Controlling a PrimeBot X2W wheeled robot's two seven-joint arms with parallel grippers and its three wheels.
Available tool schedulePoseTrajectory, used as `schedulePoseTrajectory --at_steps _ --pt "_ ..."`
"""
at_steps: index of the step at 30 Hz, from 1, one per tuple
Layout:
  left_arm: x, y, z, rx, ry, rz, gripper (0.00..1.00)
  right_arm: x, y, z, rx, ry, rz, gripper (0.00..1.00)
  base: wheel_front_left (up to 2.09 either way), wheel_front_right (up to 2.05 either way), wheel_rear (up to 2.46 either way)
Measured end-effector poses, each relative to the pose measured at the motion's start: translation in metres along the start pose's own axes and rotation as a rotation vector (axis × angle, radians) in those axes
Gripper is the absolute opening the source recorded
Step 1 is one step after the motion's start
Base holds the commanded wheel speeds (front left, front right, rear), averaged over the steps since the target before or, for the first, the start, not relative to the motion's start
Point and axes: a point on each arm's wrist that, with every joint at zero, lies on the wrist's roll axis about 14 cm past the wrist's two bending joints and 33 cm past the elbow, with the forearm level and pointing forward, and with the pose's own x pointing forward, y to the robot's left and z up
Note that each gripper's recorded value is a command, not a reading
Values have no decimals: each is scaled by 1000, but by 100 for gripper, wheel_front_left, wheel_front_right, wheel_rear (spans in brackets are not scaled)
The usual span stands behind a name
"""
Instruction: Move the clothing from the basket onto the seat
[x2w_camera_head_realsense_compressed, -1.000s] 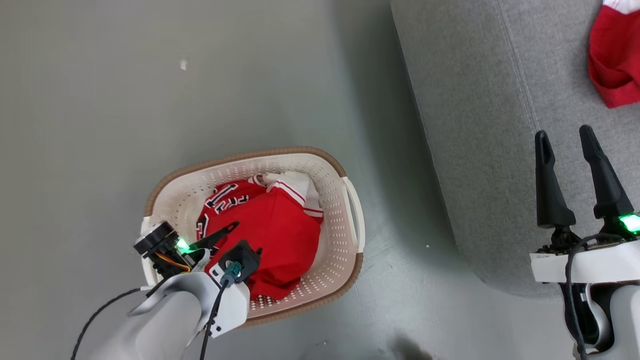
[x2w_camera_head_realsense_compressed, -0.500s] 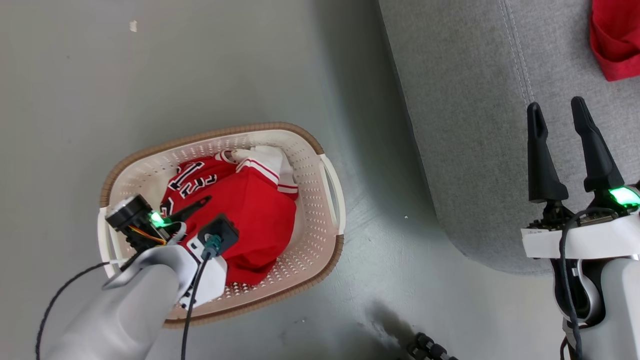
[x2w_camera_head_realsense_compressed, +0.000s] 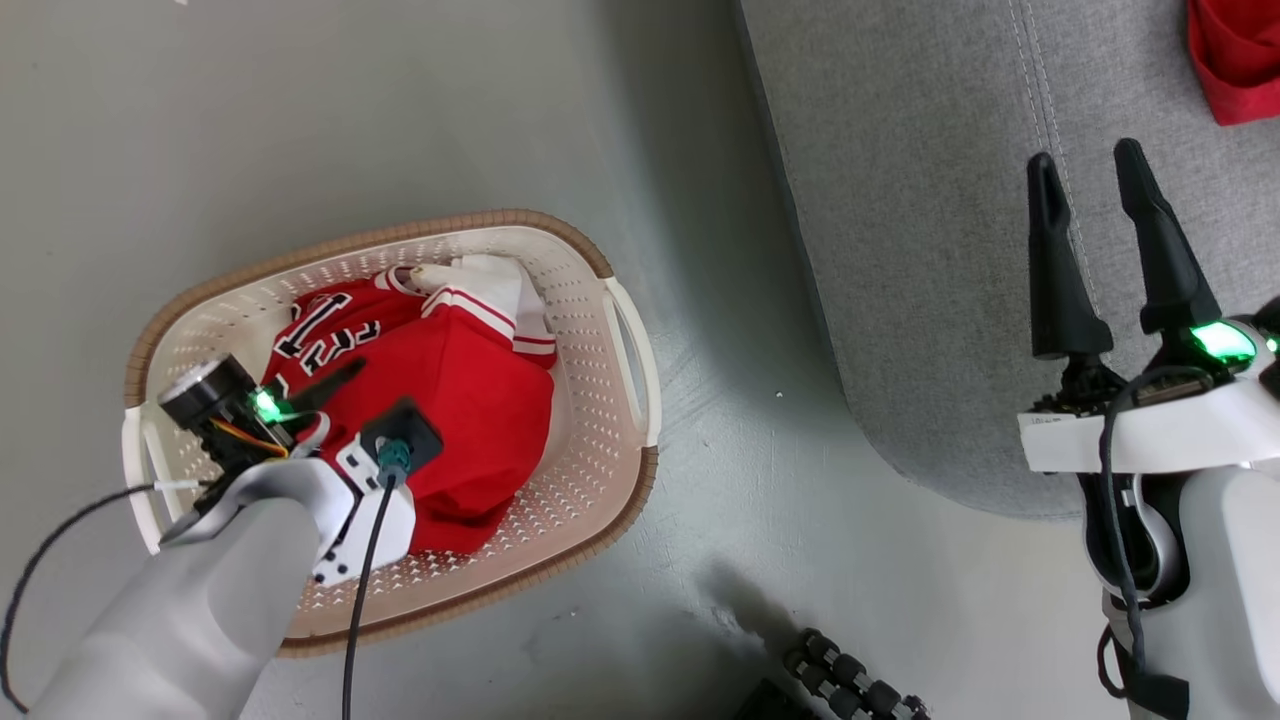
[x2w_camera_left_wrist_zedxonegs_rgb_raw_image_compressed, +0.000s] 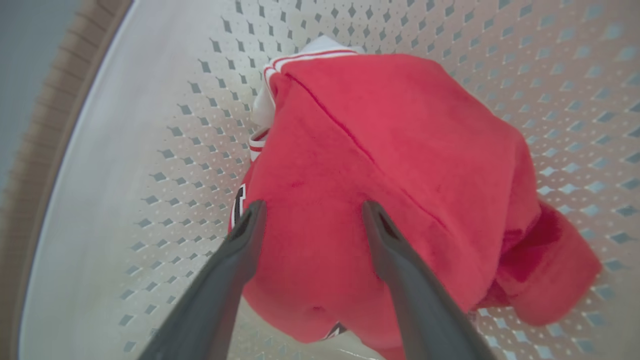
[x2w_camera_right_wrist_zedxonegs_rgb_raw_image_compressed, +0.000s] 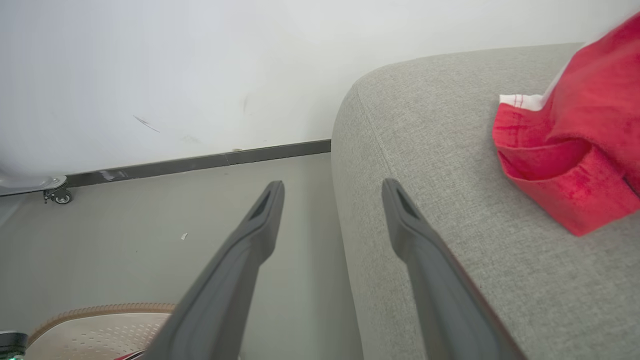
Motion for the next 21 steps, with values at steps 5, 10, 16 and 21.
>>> schedulePoseTrajectory --at_steps 5,10,16,21 --pt "9 9 -1 18 6 29 100 5 1 -4 -2 5 6 100 0 0 0" --pt "15 2 -13 4 50 10 100 13 -1 -1 2 -13 2 100 0 0 0" --pt "19 -9 -8 -6 45 -12 0 16 -2 2 -2 -24 -1 100 0 0 0" --pt "19 -10 -7 -3 44 -15 0 16 -5 2 -3 -22 -9 100 0 0 0"
